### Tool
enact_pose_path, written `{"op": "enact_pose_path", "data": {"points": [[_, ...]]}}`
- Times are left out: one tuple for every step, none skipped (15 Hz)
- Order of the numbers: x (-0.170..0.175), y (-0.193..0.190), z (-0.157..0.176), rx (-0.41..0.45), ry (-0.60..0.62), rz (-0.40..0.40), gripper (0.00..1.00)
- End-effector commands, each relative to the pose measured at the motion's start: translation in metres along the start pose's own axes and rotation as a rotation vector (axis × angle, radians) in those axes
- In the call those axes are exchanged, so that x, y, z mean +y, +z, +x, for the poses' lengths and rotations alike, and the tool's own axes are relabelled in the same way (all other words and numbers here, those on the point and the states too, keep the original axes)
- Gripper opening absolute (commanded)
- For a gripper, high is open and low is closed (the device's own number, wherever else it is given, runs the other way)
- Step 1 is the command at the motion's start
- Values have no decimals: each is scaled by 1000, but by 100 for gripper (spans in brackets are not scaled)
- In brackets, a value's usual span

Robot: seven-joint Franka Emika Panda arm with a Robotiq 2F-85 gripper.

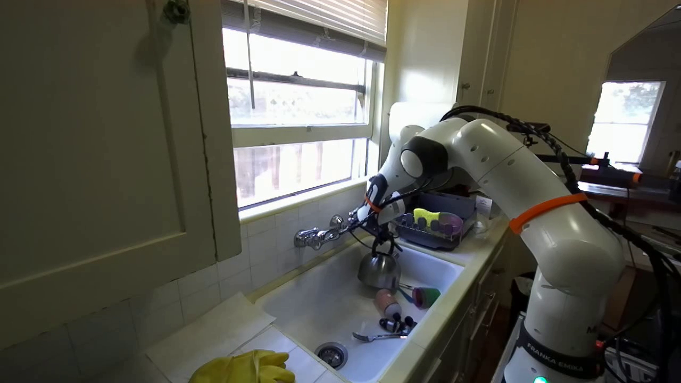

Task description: Put the silver kettle in the sink.

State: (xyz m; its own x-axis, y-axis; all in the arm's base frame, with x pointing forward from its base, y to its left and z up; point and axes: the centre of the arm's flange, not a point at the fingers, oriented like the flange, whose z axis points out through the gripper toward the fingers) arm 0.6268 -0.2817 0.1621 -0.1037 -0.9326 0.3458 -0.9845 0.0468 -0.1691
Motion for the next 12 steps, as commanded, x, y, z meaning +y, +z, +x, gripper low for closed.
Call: {"op": "enact_pose_path", "data": {"points": [[14, -10, -9, 11, -41, -22, 2], [11, -12, -8, 19, -33, -11, 2], [6, -15, -5, 20, -18, -2, 2], [2, -17, -3, 25, 9, 18, 2], [0, -18, -1, 33, 39, 29, 2], [-2, -17, 0, 39, 71, 42, 2], [-3, -17, 1, 45, 89, 50, 2], [-4, -17, 0, 49, 104, 58, 2], [-4, -16, -1, 56, 114, 64, 2], [-3, -16, -1, 63, 119, 68, 2], [-2, -14, -2, 71, 119, 69, 2], [-1, -13, -4, 77, 118, 68, 2]]}}
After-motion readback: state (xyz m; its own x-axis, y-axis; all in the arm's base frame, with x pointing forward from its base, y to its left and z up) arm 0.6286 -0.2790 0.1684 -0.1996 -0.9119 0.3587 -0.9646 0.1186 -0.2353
